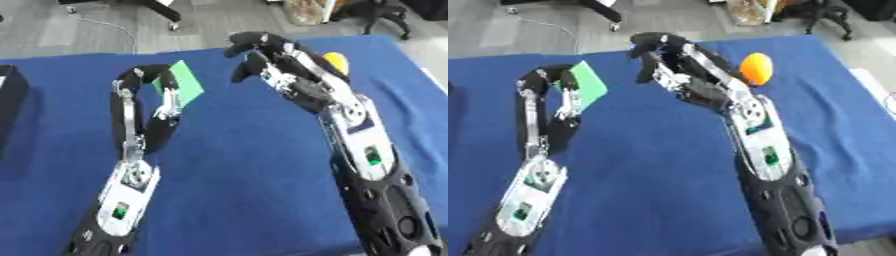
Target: Pick up the objects with one hand, pass them to the other hand, and then place them into the box on the other side of the table.
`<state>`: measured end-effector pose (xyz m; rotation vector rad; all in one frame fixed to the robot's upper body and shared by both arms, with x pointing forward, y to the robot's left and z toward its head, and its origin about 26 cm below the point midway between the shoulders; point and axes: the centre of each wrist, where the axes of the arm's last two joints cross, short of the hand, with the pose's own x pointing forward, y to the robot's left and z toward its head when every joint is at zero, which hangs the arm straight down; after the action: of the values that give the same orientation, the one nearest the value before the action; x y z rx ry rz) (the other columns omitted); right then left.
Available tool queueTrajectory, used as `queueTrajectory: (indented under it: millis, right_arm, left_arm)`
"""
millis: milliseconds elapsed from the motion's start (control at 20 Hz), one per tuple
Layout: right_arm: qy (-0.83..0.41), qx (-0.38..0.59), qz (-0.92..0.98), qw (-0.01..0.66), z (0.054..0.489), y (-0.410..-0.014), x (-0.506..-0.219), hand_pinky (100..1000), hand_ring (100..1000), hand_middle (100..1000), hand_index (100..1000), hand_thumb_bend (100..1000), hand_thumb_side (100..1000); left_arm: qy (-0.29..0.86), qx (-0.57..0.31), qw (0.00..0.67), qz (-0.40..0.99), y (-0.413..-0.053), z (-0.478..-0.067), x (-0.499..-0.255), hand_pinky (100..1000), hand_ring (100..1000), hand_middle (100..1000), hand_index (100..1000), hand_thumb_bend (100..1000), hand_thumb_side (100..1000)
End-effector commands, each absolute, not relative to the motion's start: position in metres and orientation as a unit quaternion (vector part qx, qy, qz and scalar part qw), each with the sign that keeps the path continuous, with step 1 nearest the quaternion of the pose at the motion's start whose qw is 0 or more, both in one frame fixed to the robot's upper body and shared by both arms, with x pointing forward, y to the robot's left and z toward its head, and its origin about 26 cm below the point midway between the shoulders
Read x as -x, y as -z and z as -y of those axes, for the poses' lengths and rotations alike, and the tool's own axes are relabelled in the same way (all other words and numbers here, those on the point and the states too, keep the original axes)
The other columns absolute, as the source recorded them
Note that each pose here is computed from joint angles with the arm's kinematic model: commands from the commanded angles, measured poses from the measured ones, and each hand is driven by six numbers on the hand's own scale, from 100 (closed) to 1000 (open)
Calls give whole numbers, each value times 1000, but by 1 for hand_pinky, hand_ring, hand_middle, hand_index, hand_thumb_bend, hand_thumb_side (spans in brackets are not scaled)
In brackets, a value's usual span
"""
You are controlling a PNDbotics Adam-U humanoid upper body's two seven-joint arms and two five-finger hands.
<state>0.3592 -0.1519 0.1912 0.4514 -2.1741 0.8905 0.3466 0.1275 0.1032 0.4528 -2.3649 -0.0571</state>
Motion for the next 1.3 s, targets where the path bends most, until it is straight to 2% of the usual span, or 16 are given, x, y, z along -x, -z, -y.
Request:
queueTrajectory:
  millis: [50, 100, 150, 850, 1100, 1300]
  right_arm:
    - [-336, -158, 863, 342, 161, -208, -356, 680, 609, 732, 866, 100, 593]
    - [-332, -154, 866, 340, 163, -210, -356, 680, 609, 731, 866, 100, 622]
    - [-328, -150, 869, 338, 166, -212, -356, 681, 609, 730, 866, 100, 588]
    - [-286, -76, 893, 340, 199, -228, -359, 684, 610, 729, 867, 100, 573]
    - [-280, -34, 892, 353, 219, -228, -363, 684, 610, 729, 868, 100, 572]
    - [-275, -10, 891, 361, 231, -226, -362, 684, 611, 729, 867, 100, 573]
  left_arm:
    - [2, -183, 343, 921, -117, -134, -347, 576, 446, 339, 500, 100, 670]
    - [-2, -185, 342, 921, -119, -136, -347, 576, 446, 340, 500, 100, 698]
    - [-7, -188, 340, 921, -121, -138, -347, 575, 446, 340, 501, 100, 672]
    - [-51, -238, 327, 913, -136, -174, -347, 569, 442, 339, 500, 100, 672]
    - [-61, -313, 301, 899, -155, -213, -354, 567, 442, 341, 504, 100, 670]
    - [-50, -392, 287, 873, -167, -254, -360, 565, 442, 342, 506, 100, 623]
